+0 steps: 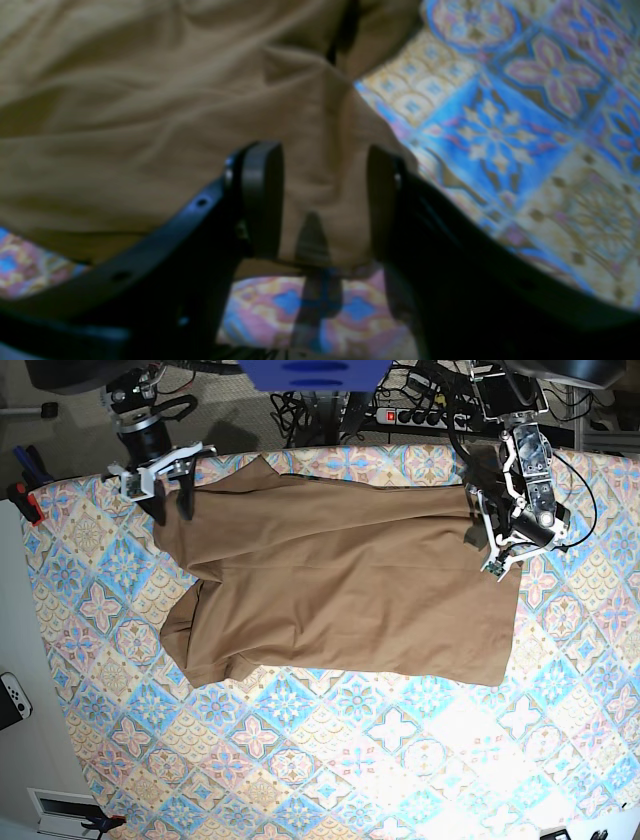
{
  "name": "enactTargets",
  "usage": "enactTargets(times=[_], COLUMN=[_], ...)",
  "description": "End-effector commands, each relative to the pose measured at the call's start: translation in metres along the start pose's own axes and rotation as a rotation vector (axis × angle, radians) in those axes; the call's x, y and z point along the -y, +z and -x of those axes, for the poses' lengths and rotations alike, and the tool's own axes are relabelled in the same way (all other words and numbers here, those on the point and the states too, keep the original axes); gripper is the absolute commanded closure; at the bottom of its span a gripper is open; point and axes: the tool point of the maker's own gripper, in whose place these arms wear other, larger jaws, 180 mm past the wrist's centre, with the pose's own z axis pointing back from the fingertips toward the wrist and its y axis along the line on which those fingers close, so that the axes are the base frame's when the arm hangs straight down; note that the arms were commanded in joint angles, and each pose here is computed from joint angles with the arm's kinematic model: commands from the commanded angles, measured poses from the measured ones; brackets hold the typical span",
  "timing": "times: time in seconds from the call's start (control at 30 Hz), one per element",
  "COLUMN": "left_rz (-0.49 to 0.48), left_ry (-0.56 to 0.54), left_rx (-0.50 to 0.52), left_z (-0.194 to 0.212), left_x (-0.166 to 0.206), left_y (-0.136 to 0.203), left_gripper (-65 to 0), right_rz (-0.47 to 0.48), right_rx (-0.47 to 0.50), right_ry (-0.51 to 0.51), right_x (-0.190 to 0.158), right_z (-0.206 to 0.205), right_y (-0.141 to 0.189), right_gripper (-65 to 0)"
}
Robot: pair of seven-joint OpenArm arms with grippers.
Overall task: Layout the t-shirt on the table in an organized manner, then fold the t-shirt properly
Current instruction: 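Regrasp the shirt corner with the right gripper and tug it outward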
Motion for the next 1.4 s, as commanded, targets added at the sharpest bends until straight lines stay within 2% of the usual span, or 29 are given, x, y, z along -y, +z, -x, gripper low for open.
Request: enactTargets(times=[0.0,0.2,0.37,0.53,0.83,0.97,1.17,1.37], left_rz=[-0.027,-0.028,-0.030,-0.029,-0.029,-0.029,-0.028,-0.028], left_ry=[0.000,0.001,0.001,-0.003,-0.001,0.000,0.000,0.000], left_rx=[0.013,0.015,0.017,0.019,0.017,0.016,0.014,0.014], left_z=[-0.003,-0.004,-0.005,-0.006,-0.005,-0.004,-0.004,-0.004], left_x=[-0.009,-0.009,-0.010,-0.009,-0.009,-0.009,-0.009,-0.009], left_y=[0.005,0.006,0.006,0.006,0.006,0.006,0.006,0.006], left_gripper=[0.0,0.0,0.0,0.0,0.0,0.0,0.0,0.0], right_rz=[0.002,0.080,0.091,0.098,0.092,0.088,0.023,0.015], right_rx=[0.026,-0.067,-0.130,-0.065,0.002,-0.004,-0.043,-0.059], right_ry=[-0.010,-0.081,-0.136,-0.129,-0.053,-0.058,-0.105,-0.118], right_x=[0.001,0.027,0.033,0.040,0.040,0.038,0.016,0.013], right_z=[-0.004,0.040,0.070,0.051,0.015,0.018,0.037,0.044], right_y=[0.003,0.015,0.026,0.007,0.003,0.002,-0.007,-0.006], right_gripper=[-24.2,-23.2,-23.2,-23.2,-23.5,-23.5,-23.3,-23.3])
